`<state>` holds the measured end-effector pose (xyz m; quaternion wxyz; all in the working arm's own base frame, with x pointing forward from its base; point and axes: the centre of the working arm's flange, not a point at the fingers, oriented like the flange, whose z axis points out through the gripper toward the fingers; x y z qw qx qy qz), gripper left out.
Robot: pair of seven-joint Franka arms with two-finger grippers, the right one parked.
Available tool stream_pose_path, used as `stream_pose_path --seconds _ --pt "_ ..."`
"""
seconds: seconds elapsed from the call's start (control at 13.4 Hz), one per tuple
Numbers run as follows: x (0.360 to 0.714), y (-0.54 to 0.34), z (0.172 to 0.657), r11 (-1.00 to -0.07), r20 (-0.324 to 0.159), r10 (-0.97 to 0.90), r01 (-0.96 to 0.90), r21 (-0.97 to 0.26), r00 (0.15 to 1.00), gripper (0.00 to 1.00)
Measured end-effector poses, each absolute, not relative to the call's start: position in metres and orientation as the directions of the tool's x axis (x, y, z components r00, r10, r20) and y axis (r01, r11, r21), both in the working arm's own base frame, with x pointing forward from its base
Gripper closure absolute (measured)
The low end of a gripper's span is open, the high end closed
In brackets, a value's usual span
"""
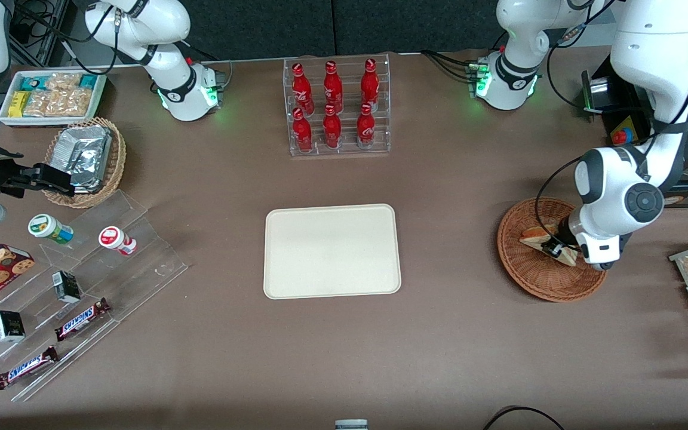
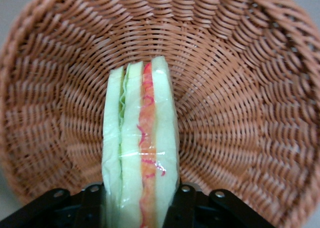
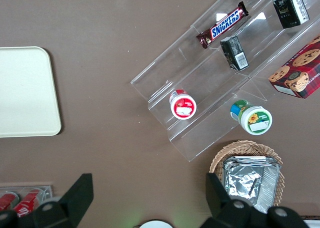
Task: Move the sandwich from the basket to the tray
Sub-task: 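Carry the held sandwich with the left gripper over the cream tray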
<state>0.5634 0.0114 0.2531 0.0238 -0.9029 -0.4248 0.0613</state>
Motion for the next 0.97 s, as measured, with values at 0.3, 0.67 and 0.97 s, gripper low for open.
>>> stream_pose_path --seconds 0.3,0.67,0.97 --pt "0.588 -0.051 0.357 -0.718 -0.140 0.696 0.686 -0.114 0.705 0.80" --pt "0.582 -0.196 0.437 -0.832 -0.153 0.554 0.553 -0.053 0.819 0.84" --pt "0.548 -0.315 0.449 -0.922 -0.153 0.384 0.388 -0.006 0.910 0.84"
